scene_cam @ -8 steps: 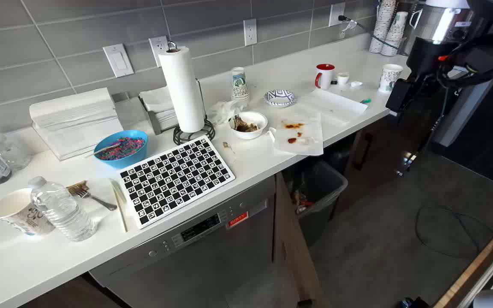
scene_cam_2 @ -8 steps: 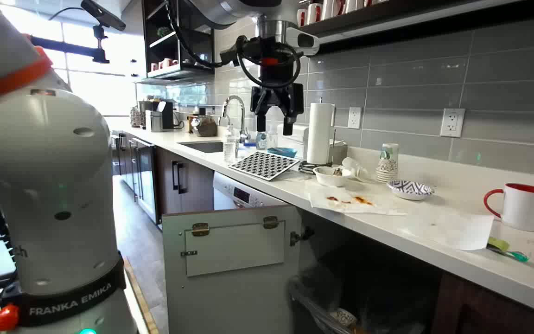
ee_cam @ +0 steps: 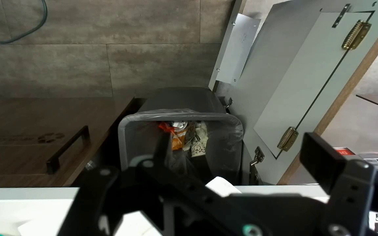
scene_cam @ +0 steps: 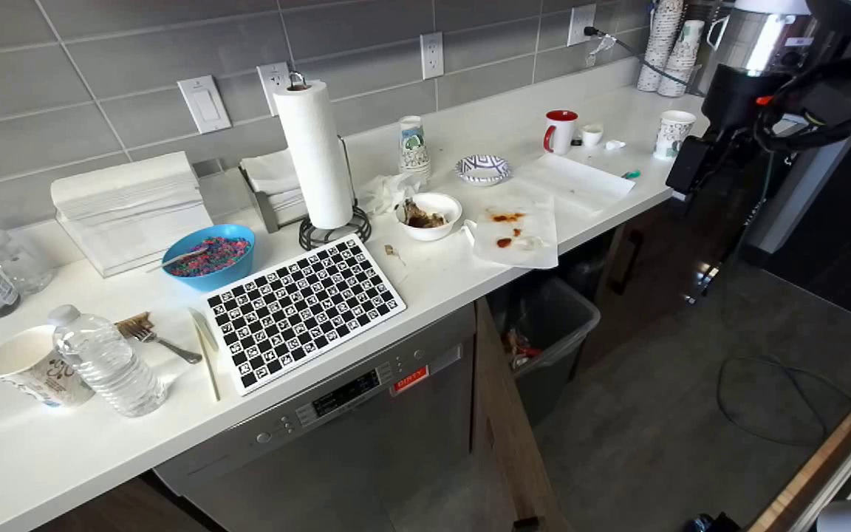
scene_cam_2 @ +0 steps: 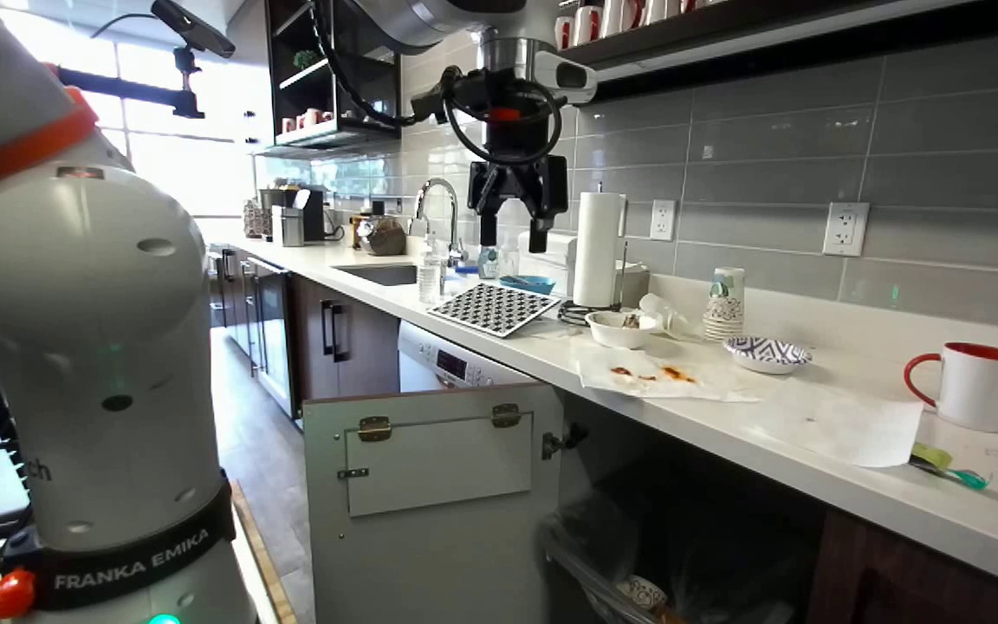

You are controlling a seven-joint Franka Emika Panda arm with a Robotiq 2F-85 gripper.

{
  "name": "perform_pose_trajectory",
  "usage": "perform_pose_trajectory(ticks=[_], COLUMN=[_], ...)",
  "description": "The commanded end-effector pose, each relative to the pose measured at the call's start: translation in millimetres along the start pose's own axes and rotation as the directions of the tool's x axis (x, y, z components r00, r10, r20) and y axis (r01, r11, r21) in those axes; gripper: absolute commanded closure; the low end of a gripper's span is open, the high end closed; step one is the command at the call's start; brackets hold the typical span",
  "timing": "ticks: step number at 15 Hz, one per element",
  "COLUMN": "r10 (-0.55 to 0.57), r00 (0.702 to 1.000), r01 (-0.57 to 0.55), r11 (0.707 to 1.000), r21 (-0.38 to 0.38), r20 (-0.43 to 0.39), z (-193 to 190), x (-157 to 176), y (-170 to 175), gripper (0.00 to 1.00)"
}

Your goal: Put the green item in the bin

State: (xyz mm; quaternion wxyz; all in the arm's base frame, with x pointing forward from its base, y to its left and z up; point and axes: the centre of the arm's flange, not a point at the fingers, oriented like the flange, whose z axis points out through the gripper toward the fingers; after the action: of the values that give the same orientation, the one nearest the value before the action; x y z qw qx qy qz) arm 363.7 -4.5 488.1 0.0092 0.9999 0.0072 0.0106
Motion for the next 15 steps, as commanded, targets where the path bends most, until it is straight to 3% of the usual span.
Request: perform_pose_trajectory(ticks=[1,3,5,6,8,11,13,15], r10=[0.0,0.0,0.154,0.204,0.293,0.403,0.401,0.379], r00=[1.0,1.0,0.987,0.977,0.946,0.871,0.849,0.846], r01=[0.0,0.0,-0.157,-0.208,-0.299,-0.413,-0.413,-0.395], r11=[1.0,1.0,0.986,0.977,0.954,0.911,0.91,0.918], r21=[0.0,0.0,-0.059,-0.054,-0.025,0.026,0.042,0.036], r20=[0.0,0.0,-0.038,-0.063,-0.14,-0.283,-0.344,-0.375], z=[0.0,0.0,6.5,8.1,10.6,14.4,16.9,20.5], x=[0.0,0.0,11.8,17.8,30.0,50.9,66.8,84.2], y=[0.0,0.0,31.2,49.3,80.6,128.1,157.8,179.1], gripper=[0.0,0.0,0.0,0.0,0.0,0.0,0.0,0.0])
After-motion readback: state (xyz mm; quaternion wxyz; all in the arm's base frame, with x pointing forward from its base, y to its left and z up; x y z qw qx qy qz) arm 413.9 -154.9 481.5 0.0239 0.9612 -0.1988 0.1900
